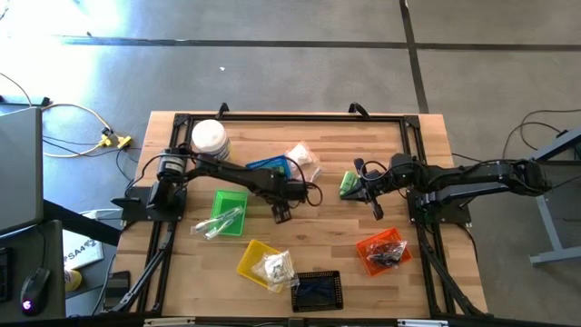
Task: Pick & Place Travel size toiletries
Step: Put the red toothbrush into the green bin
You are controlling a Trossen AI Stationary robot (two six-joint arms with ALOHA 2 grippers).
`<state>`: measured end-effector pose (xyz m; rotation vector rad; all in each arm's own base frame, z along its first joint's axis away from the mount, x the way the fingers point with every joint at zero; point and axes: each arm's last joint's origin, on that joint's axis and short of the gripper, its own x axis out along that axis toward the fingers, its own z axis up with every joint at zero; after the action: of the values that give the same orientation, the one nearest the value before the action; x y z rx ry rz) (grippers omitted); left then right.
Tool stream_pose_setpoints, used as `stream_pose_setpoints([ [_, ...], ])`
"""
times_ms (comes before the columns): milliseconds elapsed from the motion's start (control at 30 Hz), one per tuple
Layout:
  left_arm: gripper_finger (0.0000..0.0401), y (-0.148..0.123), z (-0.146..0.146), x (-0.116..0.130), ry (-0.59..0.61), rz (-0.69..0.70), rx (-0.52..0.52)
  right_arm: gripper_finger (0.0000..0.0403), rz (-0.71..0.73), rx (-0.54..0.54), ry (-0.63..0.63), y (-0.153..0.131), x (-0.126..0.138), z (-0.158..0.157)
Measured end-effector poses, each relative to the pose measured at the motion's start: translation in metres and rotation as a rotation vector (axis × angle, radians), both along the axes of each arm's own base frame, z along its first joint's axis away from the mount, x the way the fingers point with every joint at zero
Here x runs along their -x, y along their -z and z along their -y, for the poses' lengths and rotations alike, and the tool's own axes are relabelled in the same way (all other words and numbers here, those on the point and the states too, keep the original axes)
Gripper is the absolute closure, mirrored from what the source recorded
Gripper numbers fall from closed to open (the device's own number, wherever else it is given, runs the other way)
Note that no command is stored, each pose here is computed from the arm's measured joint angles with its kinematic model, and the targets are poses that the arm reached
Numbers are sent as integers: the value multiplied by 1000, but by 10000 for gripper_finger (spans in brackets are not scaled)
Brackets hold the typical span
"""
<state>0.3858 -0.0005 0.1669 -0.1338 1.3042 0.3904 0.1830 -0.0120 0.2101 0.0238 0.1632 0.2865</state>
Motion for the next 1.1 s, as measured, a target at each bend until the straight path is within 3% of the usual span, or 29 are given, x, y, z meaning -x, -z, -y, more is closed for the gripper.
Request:
stream_pose_setpoints([
  [133, 206, 0, 1, -1, 44, 1, 31, 400, 0, -1, -3, 0, 0, 0],
  [333, 206, 8, 7, -5, 174, -3, 180, 400, -3, 5, -5, 0, 0, 0],
  [633, 210, 11, 12, -7, 161, 2, 147, 400, -8, 8, -6, 1, 0, 0],
  [767, 254, 11, 12, -7, 161, 3, 142, 400, -5, 15, -7, 1, 0, 0],
  [967, 379, 11, 12, -7, 136, 11, 159, 400, -5, 23, -9, 1, 0, 0],
  [1100, 371, 10, 12, -7, 101, 12, 186, 400, -5, 23, -9, 1, 0, 0],
])
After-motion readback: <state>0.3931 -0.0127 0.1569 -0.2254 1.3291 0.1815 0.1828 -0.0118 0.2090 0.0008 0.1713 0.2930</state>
